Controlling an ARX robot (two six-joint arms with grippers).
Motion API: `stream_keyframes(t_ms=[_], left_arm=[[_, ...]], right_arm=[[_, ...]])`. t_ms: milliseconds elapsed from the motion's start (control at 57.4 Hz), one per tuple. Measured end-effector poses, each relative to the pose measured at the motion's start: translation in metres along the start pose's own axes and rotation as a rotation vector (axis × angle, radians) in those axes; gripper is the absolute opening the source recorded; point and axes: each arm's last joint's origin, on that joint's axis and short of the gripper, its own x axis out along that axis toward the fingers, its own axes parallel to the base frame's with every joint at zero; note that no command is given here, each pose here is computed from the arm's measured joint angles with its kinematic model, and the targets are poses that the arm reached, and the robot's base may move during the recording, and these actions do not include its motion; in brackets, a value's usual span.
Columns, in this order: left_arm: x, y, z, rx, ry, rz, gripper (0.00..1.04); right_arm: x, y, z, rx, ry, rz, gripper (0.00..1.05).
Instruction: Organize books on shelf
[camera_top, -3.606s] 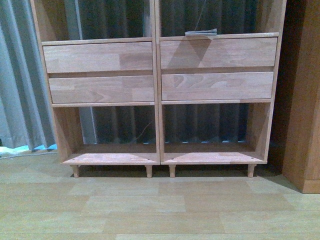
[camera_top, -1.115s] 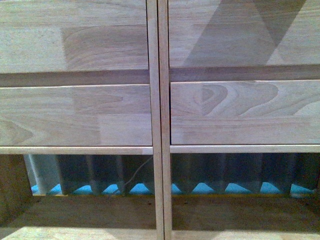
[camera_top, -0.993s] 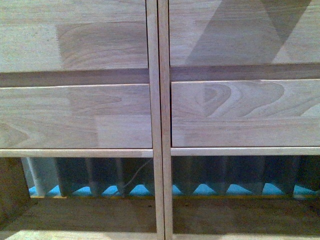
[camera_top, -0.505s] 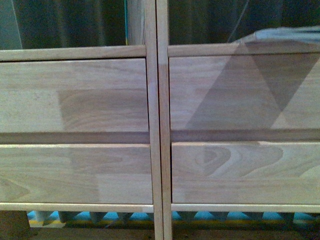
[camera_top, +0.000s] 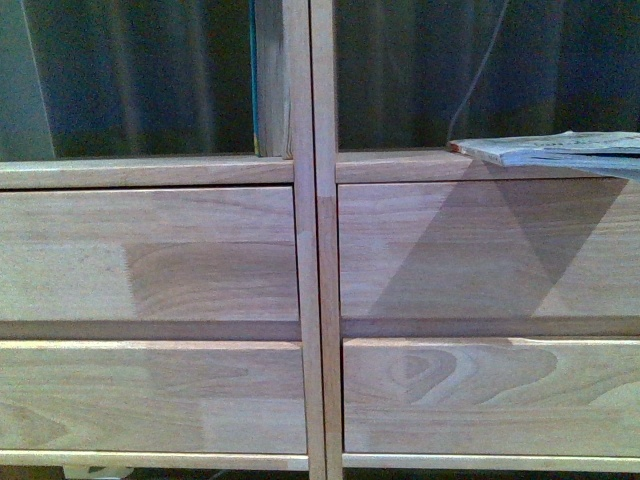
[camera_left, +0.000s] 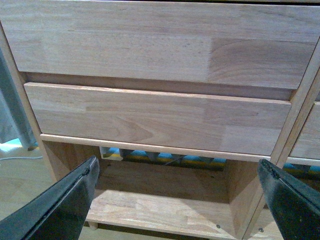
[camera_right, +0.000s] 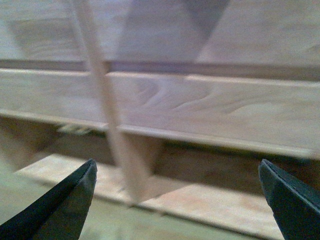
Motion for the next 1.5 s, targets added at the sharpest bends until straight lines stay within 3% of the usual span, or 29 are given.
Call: stream_keyframes(t_ms=[122, 331, 488, 610, 697, 906, 1132, 1498], left_arm=[[0.000, 0.000, 0.000, 0.000, 0.000, 0.002, 0.97], [0.000, 0.000, 0.000, 0.000, 0.000, 0.002, 0.97], [0.000, 0.000, 0.000, 0.000, 0.000, 0.001, 0.97], [0.000, 0.000, 0.000, 0.000, 0.000, 0.002, 0.97], [0.000, 0.000, 0.000, 0.000, 0.000, 0.001, 0.97], [0.000, 0.000, 0.000, 0.000, 0.000, 0.002, 0.97], [0.000, 0.000, 0.000, 0.000, 0.000, 0.001, 0.97], [0.000, 0.000, 0.000, 0.000, 0.000, 0.002, 0.97]], right_arm=[[0.012, 0.000, 0.033, 0.151, 0.008, 0.232, 0.98], [0.060, 0.005, 0.100, 0.339, -0.073, 0.280, 0.98], [0.116, 0.004, 0.137, 0.614, -0.053, 0.283, 0.98], [0.153, 0.001, 0.143, 0.822, -0.016, 0.236, 0.98], [0.173, 0.002, 0.145, 0.896, -0.017, 0.205, 0.98], [0.205, -0.003, 0.148, 0.992, -0.040, 0.143, 0.98], [0.223, -0.028, 0.154, 1.114, -0.119, 0.047, 0.98], [0.217, -0.031, 0.161, 1.122, -0.133, 0.056, 0.45]])
